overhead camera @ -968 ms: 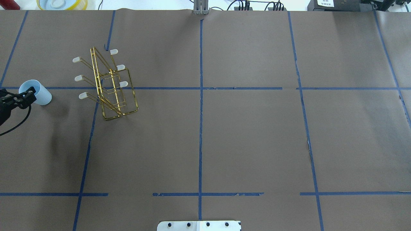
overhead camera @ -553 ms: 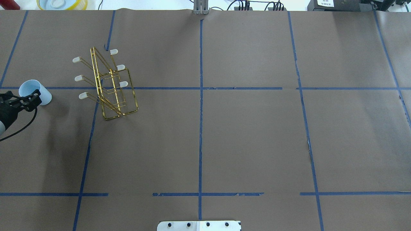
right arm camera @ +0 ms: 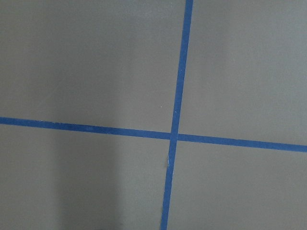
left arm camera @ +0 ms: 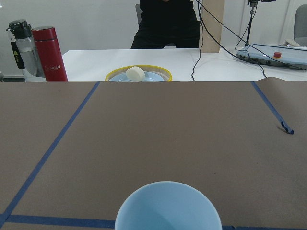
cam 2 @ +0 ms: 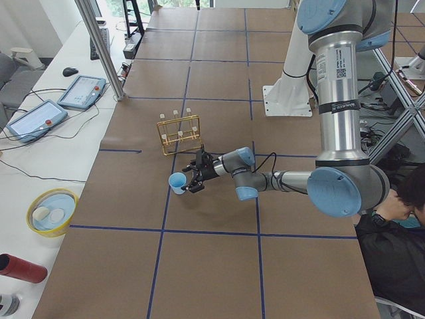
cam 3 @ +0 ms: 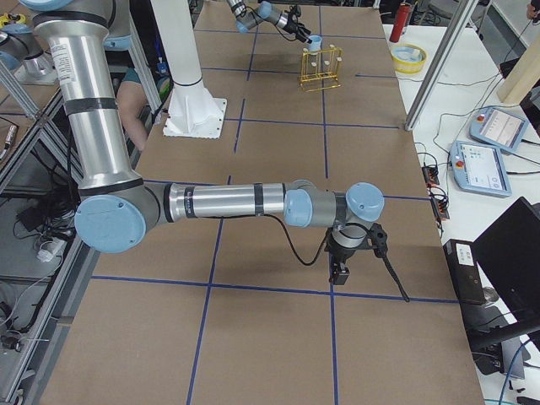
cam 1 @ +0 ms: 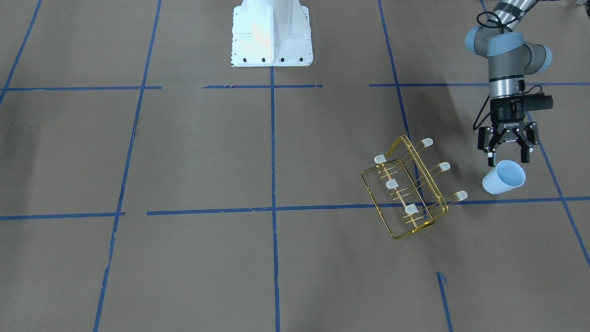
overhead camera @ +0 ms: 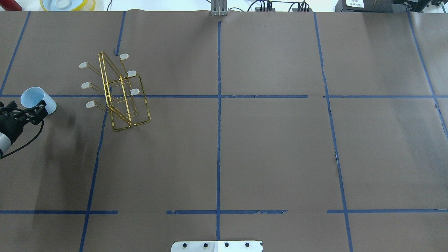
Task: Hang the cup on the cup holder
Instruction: 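Close the left gripper on the rim of the light blue cup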
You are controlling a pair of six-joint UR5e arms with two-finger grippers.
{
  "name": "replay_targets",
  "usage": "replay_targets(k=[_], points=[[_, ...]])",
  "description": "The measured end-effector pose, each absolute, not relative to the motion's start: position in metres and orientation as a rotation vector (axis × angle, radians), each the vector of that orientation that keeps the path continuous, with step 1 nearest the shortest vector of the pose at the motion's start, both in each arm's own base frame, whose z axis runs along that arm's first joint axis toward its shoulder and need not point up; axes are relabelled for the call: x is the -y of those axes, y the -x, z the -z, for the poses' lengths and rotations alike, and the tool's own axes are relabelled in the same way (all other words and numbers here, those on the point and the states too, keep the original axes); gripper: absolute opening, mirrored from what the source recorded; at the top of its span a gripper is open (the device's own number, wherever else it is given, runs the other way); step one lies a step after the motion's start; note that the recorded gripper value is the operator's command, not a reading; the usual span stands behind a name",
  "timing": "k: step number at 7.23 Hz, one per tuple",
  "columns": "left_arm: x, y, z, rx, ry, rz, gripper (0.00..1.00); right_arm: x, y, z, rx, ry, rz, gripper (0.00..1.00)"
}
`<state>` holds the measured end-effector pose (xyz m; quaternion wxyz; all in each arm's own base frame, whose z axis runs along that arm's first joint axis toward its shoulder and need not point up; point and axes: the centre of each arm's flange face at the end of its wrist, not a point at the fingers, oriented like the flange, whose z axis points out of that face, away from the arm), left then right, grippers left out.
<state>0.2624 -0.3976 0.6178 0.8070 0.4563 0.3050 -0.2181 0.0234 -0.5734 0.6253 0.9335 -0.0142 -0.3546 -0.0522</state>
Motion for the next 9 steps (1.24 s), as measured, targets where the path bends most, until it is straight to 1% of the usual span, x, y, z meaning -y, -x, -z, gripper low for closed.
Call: replay_targets(k=[4, 9], points=[[0.409, -0.285, -0.627, -0.649, -0.975, 0.462, 1.00, 0.573, -0.023, -0.625, 0.725, 0.029, 0.107, 1.00], [0.427, -0.290, -0.647, -0.602, -0.968, 0.476, 1.00, 0.573, -0.023, -0.625, 0.725, 0.029, 0.107, 1.00]])
